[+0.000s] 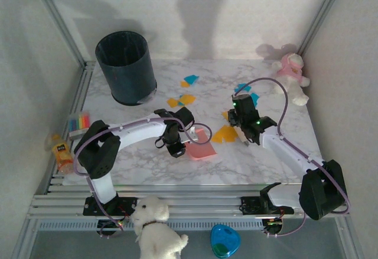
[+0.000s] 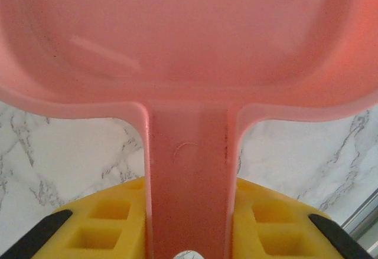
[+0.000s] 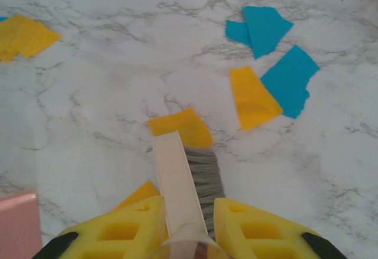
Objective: Sweep away the paper scraps from the table
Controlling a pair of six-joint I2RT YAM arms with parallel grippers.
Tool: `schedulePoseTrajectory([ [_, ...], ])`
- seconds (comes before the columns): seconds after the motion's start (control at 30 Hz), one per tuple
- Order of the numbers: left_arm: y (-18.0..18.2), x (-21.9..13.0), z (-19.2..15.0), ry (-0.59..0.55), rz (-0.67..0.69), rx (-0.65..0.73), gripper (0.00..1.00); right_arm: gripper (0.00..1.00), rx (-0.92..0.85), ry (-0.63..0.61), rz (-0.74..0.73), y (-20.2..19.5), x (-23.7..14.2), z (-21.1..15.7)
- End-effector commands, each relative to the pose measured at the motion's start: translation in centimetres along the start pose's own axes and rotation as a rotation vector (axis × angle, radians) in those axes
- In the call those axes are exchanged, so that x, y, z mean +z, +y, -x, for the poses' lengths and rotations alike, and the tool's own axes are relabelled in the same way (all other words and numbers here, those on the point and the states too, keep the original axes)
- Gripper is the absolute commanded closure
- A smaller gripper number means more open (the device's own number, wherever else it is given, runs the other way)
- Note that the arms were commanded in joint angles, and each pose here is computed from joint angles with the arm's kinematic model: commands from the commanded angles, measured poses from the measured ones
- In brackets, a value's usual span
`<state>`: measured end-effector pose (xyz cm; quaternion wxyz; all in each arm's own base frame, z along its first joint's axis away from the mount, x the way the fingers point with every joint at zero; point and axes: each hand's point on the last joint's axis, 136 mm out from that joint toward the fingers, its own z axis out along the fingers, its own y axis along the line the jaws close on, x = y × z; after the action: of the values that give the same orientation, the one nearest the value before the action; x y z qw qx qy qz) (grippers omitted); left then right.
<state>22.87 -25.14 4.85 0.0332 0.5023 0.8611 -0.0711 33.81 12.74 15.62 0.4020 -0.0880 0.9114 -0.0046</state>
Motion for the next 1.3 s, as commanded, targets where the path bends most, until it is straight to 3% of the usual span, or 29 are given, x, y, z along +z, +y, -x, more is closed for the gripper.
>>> schedulePoseTrajectory([
  [0.0,-0.1,0.0,-0.5,0.047,0.01,-0.011,1.0,1.0,0.029,0.052,0.033,1.4,0.3,-1.7],
  [0.67,0.0,0.4,-0.4,0.068,0.006,-0.027,1.0,1.0,0.08,0.025,0.196,6.4,-1.2,-0.5],
  [1.27,0.0,0.5,-0.2,0.069,0.009,-0.039,1.0,1.0,0.12,0.001,0.301,8.0,-3.1,1.0],
])
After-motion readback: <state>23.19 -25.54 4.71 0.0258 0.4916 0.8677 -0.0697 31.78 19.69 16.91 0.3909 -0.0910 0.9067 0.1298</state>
